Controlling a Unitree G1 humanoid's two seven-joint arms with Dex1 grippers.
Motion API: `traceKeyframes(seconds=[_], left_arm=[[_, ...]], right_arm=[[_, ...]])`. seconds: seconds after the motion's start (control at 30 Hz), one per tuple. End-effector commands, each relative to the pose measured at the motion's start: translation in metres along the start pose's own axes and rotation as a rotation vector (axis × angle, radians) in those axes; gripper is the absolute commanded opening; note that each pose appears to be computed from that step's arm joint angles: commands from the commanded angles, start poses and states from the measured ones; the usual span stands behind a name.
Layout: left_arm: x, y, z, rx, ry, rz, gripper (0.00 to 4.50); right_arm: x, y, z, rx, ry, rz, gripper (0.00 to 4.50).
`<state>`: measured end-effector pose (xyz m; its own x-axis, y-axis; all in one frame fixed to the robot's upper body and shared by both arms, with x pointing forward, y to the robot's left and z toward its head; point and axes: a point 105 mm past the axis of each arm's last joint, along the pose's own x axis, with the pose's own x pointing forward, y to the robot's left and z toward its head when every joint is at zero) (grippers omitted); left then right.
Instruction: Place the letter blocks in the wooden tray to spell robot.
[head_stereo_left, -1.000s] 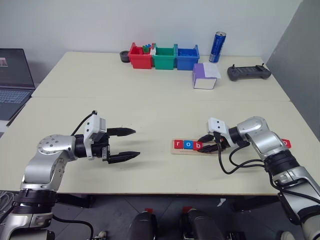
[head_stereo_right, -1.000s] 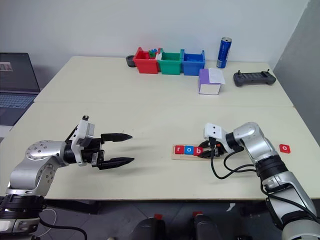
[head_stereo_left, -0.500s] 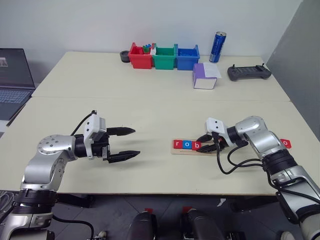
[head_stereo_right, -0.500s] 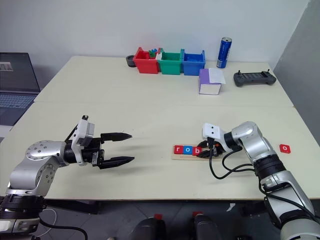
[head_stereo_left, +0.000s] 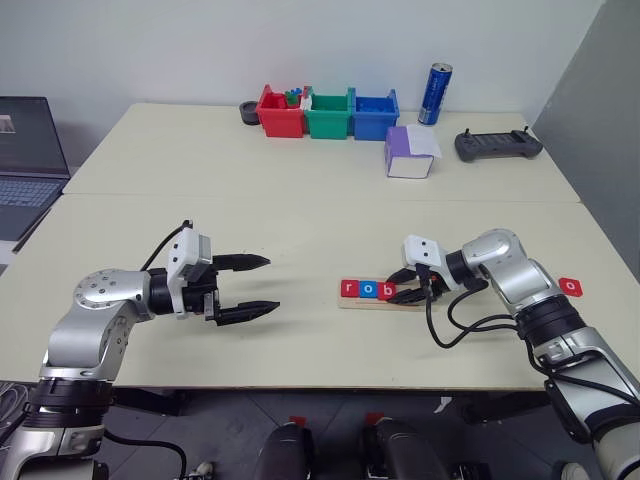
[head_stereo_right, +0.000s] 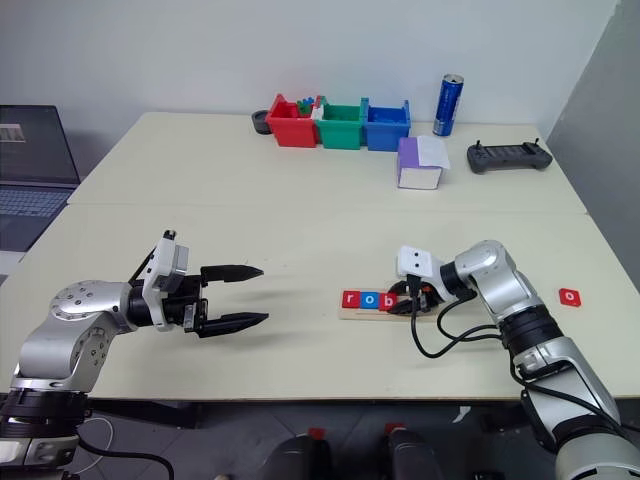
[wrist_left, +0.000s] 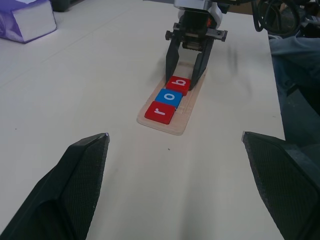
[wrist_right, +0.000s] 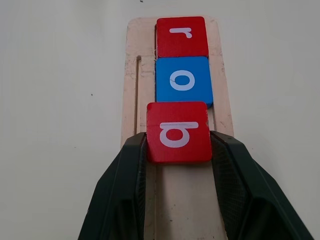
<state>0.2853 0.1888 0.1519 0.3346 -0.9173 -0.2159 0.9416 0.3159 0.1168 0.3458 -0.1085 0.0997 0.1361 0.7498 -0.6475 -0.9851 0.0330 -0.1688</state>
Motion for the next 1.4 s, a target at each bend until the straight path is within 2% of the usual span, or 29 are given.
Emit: traceKeyframes(seconds=[0.03, 0.83, 1.4], left_arm=[[-0.003, 0.001, 0.013, 0.058, -0.023, 0.006, 4.50], [-0.005, 0.001, 0.014, 0.060, -0.019, 0.013, 4.50], [-0.002, 0.001, 0.013, 0.061, -0.013, 0.000, 4.50]], right_arm=[[-0.009, -0.006, 0.008, -0.045, 0.000, -0.014, 1.46], [-0.007, -0.011, 0.005, -0.085, 0.018, -0.014, 1.46], [-0.014, -0.010, 0.015, -0.068, -0.022, -0.008, 1.46]])
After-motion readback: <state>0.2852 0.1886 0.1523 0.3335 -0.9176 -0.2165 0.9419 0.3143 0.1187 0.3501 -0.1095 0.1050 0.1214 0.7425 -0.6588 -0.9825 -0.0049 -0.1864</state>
